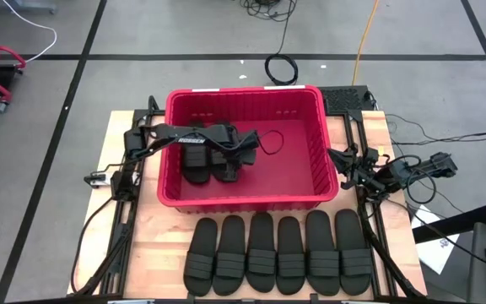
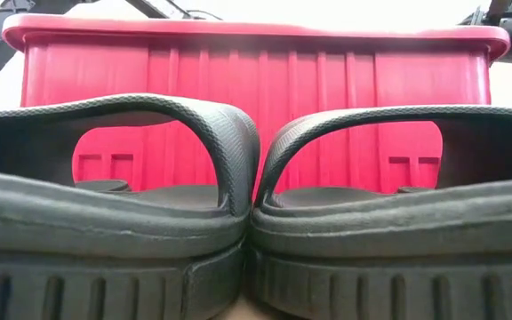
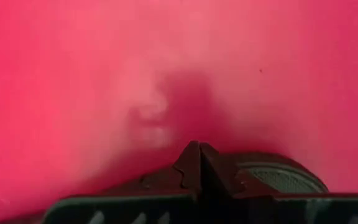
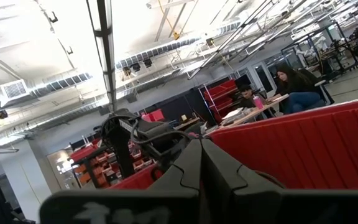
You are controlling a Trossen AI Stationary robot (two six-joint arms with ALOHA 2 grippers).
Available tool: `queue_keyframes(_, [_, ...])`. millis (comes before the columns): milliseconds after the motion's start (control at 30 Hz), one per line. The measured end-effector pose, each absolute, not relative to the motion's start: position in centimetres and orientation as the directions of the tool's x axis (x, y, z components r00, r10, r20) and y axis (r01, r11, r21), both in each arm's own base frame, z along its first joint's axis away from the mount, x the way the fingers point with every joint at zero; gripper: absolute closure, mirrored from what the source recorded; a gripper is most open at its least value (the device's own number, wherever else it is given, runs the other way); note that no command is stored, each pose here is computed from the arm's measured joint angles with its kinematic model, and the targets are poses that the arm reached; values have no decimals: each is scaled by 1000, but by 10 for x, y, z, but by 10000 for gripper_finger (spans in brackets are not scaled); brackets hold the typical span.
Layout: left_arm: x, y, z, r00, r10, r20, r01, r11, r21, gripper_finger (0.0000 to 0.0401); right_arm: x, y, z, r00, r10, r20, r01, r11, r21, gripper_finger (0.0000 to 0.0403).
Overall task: Pick and place slides into bin
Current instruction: Adjust the right slipper inside the bin
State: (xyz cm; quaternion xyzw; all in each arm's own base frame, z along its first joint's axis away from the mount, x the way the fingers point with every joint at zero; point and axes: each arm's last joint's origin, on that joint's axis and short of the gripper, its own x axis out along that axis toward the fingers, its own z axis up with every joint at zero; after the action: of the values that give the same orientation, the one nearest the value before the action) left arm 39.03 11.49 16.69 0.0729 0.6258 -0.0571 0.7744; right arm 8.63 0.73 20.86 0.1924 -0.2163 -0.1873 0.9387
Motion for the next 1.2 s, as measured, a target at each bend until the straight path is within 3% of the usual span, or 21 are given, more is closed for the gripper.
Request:
queue_keyframes(267, [401,119,186,293,28,-956,169,982,80,401,86,7,208,837,-435,332,270,856,441,403])
queue_keyframes(367, [413,125,205,388,110,-915,127,977,171,400,86,7,208,837,-435,333,269,856,441,403])
queue_keyframes(533, [419,149,224,451,282,-847,-38,954,297,401,86,7,208,837,-435,333,267,855,445,403])
queue_keyframes(733, [404,182,212,367,298,-881,-204,950,236,401,86,7,208,837,-435,333,266,854,447,403])
queue_keyframes(933, [396,188,187,239,222,-945,-211,962,173,401,86,7,208,837,-435,333,266,854,447,403])
queue_keyframes(1200, [397,183,165,152,180,-972,-237,961,141,401,86,7,208,836,-436,332,267,853,448,403])
